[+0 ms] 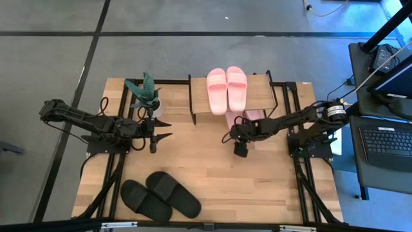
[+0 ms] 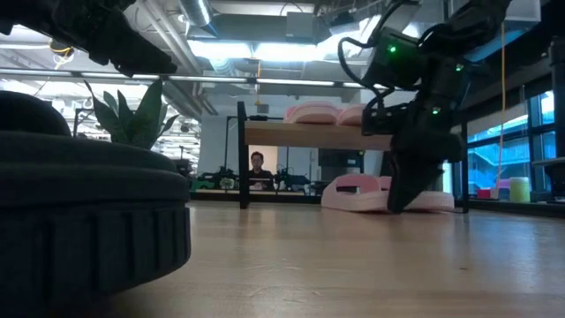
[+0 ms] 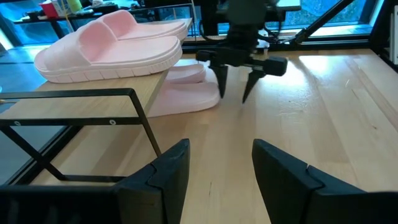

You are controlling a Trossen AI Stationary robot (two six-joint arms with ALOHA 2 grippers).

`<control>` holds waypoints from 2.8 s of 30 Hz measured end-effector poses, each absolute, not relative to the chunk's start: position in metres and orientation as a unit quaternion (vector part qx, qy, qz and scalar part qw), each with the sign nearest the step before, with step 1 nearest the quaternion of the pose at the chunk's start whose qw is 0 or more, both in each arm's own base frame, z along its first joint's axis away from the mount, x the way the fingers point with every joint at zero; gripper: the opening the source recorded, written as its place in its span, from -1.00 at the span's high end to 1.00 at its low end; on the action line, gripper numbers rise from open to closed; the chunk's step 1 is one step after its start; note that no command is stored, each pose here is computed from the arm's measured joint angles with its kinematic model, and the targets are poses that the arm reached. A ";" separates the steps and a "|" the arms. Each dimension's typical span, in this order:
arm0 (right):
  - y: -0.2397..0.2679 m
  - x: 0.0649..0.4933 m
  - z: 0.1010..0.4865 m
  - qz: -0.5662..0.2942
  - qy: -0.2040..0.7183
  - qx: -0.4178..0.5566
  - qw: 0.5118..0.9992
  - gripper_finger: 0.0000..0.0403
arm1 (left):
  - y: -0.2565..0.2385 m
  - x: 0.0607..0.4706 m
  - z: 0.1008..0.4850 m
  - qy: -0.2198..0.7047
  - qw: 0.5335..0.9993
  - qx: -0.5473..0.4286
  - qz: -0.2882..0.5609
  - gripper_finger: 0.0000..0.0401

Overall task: Pick and place slides into the shelf
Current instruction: Put the pink slipper under the shelf, then adjust the shelf

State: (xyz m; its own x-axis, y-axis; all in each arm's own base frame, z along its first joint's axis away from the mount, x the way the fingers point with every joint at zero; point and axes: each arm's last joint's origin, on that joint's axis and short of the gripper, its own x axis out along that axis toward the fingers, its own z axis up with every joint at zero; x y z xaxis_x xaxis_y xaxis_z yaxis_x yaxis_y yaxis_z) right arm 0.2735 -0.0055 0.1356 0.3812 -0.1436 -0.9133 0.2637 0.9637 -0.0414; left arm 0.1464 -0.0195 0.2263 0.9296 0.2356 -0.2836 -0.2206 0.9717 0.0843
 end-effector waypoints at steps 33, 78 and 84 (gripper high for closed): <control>-0.029 0.274 0.137 -0.154 0.531 0.069 0.830 -0.20 | -0.019 0.146 0.225 0.152 0.981 0.004 0.120 0.17; 0.050 0.240 0.252 -0.010 0.231 -0.018 0.973 -0.20 | -0.008 0.205 0.212 0.028 0.999 -0.022 0.036 0.17; 0.044 0.212 0.254 -0.007 0.183 -0.007 0.983 -0.20 | 0.011 0.220 0.203 0.008 0.999 -0.048 0.020 0.17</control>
